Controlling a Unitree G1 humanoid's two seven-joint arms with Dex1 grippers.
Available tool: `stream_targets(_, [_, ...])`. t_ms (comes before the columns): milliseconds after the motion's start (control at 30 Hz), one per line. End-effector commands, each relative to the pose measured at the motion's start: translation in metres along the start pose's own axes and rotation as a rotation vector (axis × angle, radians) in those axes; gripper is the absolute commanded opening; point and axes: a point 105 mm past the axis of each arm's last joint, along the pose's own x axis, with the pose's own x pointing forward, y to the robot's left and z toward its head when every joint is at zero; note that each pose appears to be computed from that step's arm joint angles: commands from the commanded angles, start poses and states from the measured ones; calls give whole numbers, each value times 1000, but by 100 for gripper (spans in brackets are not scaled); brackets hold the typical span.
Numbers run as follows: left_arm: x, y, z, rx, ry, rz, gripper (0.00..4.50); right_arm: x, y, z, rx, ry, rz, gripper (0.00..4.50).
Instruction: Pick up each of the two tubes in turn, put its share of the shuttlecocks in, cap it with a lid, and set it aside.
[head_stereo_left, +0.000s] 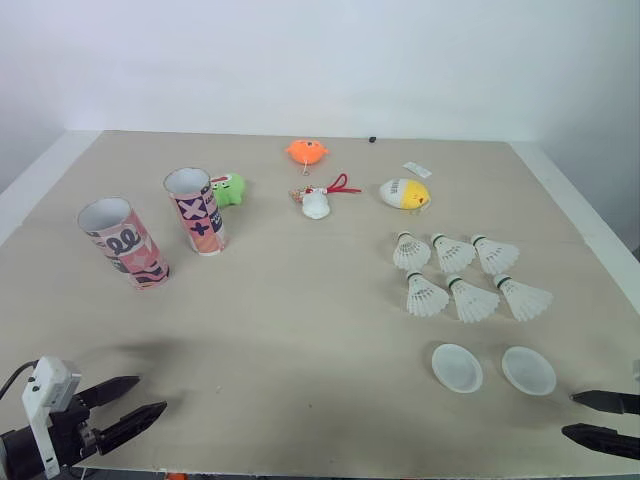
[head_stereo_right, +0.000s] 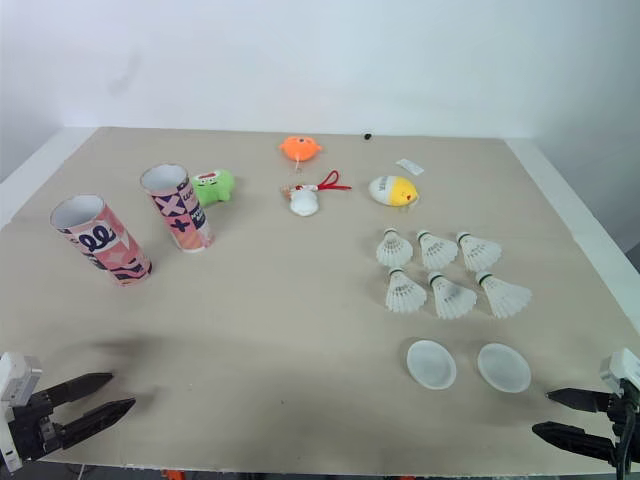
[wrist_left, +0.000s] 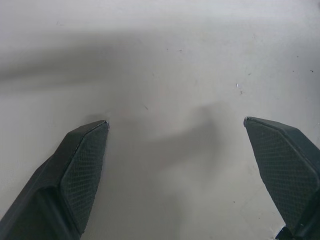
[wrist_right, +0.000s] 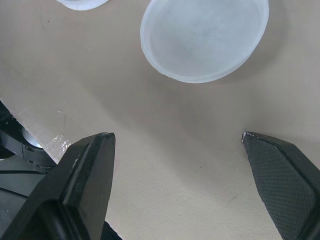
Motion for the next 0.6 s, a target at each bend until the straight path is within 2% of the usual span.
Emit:
stream_targets(33, [2, 0, -2, -16, 4, 4, 450, 6, 2, -9, 27, 18, 10, 436])
stream_targets(600, [6, 0, -1, -20, 2, 3, 450, 13, 6, -4, 8, 9, 38, 436])
